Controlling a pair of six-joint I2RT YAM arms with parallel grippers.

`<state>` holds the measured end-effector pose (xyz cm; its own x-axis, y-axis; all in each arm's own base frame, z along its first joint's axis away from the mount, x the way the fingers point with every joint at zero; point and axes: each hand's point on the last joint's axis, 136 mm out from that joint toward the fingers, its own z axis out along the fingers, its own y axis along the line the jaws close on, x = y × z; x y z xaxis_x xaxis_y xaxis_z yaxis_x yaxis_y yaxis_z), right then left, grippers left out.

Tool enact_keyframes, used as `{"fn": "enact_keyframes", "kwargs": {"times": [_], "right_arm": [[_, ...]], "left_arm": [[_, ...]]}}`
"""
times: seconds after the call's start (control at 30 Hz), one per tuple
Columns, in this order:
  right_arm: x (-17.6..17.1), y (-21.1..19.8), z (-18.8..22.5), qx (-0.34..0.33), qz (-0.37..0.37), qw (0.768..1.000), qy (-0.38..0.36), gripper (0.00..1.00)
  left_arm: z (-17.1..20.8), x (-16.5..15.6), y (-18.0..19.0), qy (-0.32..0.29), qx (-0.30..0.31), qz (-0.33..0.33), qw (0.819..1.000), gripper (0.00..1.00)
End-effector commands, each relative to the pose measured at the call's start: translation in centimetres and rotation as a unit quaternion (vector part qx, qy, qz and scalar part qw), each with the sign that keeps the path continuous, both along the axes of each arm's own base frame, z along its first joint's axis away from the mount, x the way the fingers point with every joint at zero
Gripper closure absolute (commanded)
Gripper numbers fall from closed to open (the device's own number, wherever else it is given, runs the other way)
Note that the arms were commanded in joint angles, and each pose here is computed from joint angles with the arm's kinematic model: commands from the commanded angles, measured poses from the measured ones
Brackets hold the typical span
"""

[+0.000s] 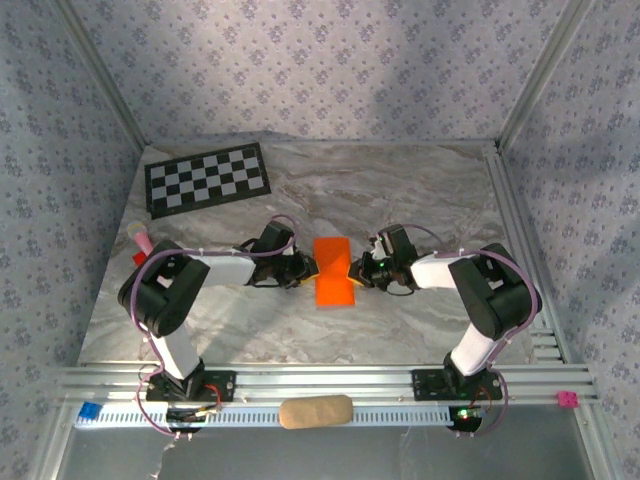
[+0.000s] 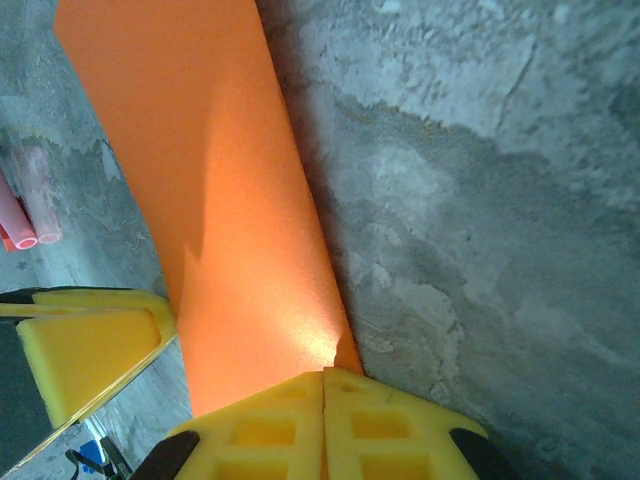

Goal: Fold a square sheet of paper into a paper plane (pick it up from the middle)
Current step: Third fold the triangle at the center of the table.

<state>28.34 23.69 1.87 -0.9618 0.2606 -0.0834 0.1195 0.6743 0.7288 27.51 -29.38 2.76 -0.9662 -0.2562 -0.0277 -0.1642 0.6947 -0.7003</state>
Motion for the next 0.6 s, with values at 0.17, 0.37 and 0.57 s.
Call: {"fn": "enact_keyframes", "kwargs": {"times": [0.17, 0.37, 0.57], "right_arm": [[-1.6, -2.19, -2.97, -0.058, -0.016, 0.997, 0.044, 0.92], [-1.54, -2.16, -2.9, -0.058, -0.016, 0.997, 0.043, 0.92], [-1.48, -2.13, -2.83, -0.058, -0.016, 0.997, 0.043, 0.92]], "left_arm": [[-0.19, -0.36, -1.03, 0.004, -0.011, -0.024, 1.0, 0.76], [-0.21, -0.45, -1.32, 0.005, -0.017, -0.027, 0.999, 0.77], [0.36, -0.16, -1.37, -0.003, -0.02, -0.022, 1.0, 0.81]]}}
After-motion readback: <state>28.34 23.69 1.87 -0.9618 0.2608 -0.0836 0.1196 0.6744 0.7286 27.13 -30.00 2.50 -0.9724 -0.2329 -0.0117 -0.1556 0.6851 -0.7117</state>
